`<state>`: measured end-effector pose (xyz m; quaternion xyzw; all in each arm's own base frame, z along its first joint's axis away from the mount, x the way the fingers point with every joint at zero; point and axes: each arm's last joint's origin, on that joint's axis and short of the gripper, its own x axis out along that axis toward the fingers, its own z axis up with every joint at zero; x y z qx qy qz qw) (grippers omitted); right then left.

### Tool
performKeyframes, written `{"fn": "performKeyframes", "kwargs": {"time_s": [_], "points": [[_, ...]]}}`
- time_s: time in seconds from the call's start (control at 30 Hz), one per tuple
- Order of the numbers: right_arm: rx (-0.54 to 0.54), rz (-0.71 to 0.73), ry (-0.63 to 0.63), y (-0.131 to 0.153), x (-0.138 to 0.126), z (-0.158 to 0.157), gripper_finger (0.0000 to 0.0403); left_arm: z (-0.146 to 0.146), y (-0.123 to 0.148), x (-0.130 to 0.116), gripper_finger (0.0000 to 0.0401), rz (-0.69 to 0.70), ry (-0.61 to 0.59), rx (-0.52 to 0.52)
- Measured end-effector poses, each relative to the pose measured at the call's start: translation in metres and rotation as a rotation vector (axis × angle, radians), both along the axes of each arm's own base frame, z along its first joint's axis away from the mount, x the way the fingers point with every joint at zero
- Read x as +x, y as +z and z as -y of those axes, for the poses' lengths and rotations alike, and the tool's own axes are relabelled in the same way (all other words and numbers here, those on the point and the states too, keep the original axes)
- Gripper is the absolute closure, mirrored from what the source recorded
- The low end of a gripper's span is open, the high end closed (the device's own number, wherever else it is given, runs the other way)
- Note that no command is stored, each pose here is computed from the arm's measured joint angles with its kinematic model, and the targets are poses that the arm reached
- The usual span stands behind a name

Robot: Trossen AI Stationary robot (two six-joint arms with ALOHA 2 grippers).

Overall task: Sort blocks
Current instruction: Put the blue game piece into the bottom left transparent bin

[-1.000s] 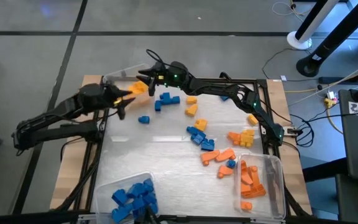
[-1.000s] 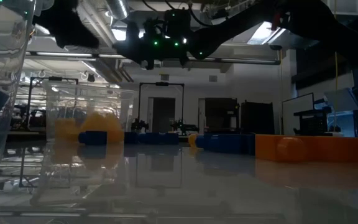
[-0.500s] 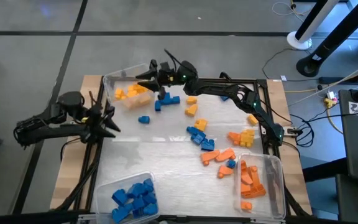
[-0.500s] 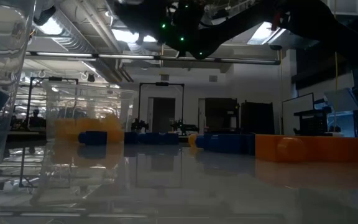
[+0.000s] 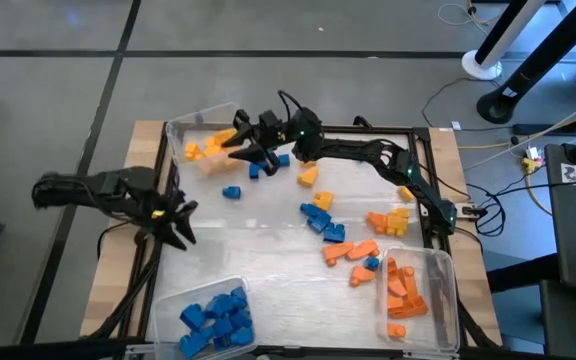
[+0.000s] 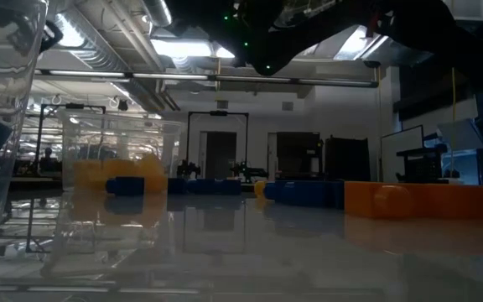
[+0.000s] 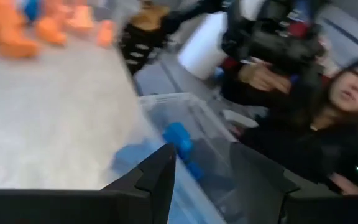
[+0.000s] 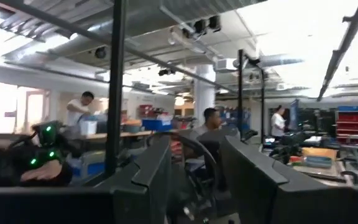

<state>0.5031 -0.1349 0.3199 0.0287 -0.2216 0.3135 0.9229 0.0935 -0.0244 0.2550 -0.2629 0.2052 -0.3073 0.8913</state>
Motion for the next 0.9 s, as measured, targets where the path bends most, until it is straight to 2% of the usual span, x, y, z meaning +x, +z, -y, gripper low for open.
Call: {"fn": "performKeyframes", "kwargs": {"time_s": [0.13, 0.33, 0.47, 0.77, 0.9], "points": [[-0.038, -0.011, 0.062, -0.001, 0.001, -0.009, 0.0259, 0.011, 0.000, 0.008, 0.0258, 0.025, -0.069, 0.013], [-0.080, -0.020, 0.156, -0.002, 0.006, -0.033, 0.0259, 0.023, -0.017, 0.019, 0.0258, -0.139, -0.024, 0.093], [-0.112, -0.025, 0.234, -0.003, 0.009, -0.056, 0.0259, 0.029, -0.025, 0.027, 0.0258, -0.201, 0.019, 0.151], [-0.188, -0.037, 0.403, -0.005, 0.011, -0.099, 0.0259, 0.022, -0.032, 0.037, 0.0258, -0.233, 0.234, 0.247], [-0.201, -0.055, 0.443, -0.006, 0.012, -0.107, 0.0259, 0.011, -0.038, 0.037, 0.0258, -0.270, 0.337, 0.345]]}}
